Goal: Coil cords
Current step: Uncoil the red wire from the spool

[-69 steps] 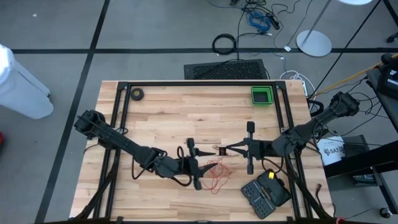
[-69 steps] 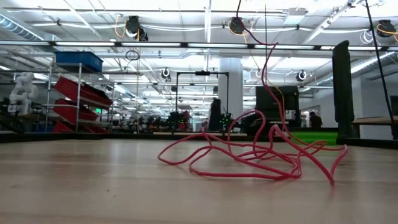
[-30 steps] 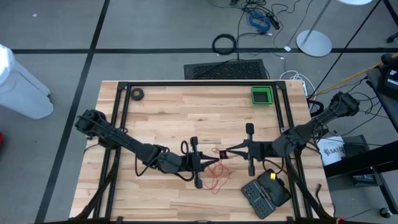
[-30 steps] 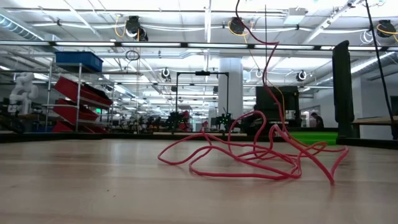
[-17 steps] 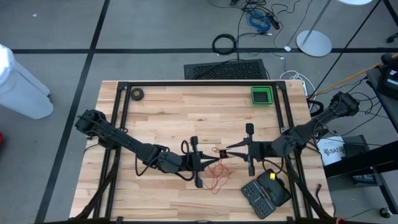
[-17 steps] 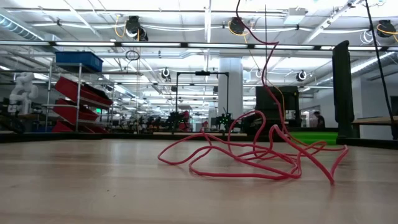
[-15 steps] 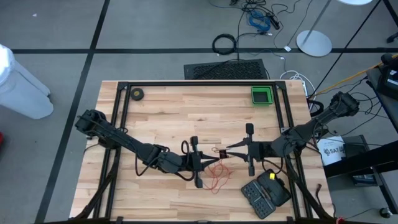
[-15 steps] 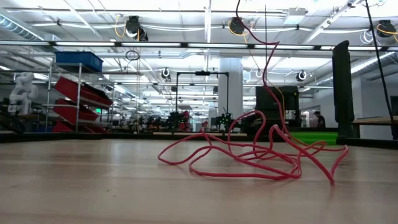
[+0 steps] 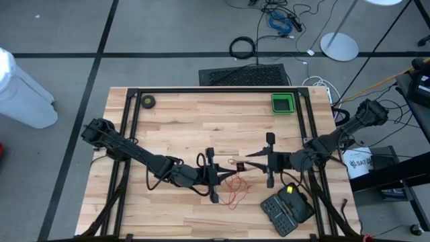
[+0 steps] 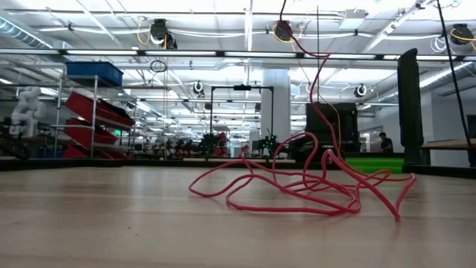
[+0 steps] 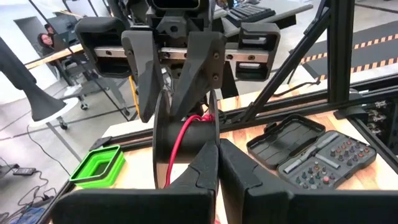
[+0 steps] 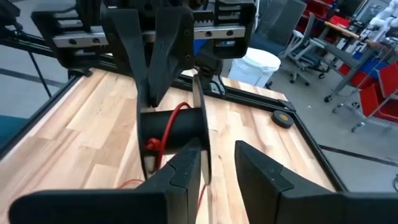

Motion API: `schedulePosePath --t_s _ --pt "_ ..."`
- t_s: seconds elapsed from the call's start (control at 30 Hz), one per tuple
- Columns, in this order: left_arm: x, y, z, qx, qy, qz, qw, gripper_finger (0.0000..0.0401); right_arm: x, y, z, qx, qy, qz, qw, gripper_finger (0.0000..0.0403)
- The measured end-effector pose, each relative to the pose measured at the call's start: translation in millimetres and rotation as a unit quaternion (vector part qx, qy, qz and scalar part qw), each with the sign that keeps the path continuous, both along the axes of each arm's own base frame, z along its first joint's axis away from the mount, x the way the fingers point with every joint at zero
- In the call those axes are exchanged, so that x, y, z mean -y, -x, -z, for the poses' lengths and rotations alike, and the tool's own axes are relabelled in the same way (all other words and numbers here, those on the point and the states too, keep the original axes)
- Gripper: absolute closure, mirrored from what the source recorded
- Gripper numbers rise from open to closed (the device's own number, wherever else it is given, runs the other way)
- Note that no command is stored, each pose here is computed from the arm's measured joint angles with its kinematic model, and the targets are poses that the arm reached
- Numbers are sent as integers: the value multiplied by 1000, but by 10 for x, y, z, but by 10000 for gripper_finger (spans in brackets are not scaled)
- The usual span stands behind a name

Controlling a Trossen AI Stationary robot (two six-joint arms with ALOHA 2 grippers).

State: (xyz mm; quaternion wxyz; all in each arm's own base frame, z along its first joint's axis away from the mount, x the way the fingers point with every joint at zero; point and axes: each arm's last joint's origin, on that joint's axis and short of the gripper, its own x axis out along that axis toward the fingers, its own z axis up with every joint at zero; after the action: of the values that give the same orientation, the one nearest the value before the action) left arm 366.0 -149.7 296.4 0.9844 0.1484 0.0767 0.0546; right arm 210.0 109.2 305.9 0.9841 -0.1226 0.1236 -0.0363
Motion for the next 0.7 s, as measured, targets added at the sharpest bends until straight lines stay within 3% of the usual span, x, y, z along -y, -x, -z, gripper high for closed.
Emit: schedulePosePath --t_s 0.27,0.47,0.7 --pt "0 0 2 -2 -9 1 1000 393 -11 24 51 -26 15 -9 1000 302" --pt "13 10 23 -16 -43 7 999 393 -47 43 45 -26 53 -25 998 244" --pt "67 38 47 -33 -90 22 995 393 -50 40 36 -22 49 -27 998 175"
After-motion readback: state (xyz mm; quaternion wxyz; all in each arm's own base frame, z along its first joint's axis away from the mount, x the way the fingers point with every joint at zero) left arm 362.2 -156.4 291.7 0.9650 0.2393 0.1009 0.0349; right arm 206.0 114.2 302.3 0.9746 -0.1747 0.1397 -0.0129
